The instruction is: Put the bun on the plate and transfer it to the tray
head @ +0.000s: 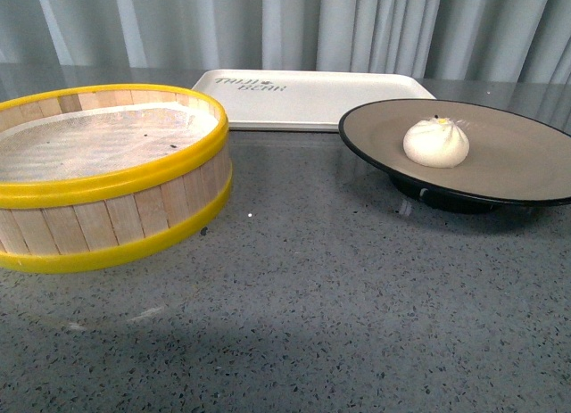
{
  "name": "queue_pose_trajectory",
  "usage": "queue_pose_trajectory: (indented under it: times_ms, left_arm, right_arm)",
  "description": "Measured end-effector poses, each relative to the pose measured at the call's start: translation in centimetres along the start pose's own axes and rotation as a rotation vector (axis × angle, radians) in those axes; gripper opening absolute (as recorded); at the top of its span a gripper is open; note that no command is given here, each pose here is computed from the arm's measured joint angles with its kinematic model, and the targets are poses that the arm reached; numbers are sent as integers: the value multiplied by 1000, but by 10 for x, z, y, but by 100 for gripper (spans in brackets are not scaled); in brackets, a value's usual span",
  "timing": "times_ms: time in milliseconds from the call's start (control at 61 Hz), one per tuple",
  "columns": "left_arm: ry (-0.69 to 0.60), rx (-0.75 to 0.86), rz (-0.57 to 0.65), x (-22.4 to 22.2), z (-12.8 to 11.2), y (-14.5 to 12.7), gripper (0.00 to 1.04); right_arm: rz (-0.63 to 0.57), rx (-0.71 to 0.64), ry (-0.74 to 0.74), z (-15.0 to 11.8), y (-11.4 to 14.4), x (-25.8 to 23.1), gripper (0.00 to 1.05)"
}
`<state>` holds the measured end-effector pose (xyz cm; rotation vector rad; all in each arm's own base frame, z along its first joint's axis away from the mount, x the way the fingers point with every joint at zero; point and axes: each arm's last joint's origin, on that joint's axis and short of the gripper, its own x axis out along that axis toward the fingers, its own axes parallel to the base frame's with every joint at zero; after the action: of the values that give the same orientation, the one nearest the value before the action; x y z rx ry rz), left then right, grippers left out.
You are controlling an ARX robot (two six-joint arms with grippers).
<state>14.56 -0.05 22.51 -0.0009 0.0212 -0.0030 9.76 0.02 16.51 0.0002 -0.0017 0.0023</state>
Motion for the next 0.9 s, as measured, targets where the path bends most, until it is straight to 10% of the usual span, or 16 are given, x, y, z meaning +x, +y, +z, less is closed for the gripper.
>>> queue_pose_trajectory:
  times_ms: [82,901]
  left_arm:
    - [-6,-3,-1,-4,-7,0,4]
    - [-20,-2,1,-30,-48,0,4]
  right_arm:
    - [-1,0,0,0,0,0,96]
    - [0,0,0,0,0,0,96]
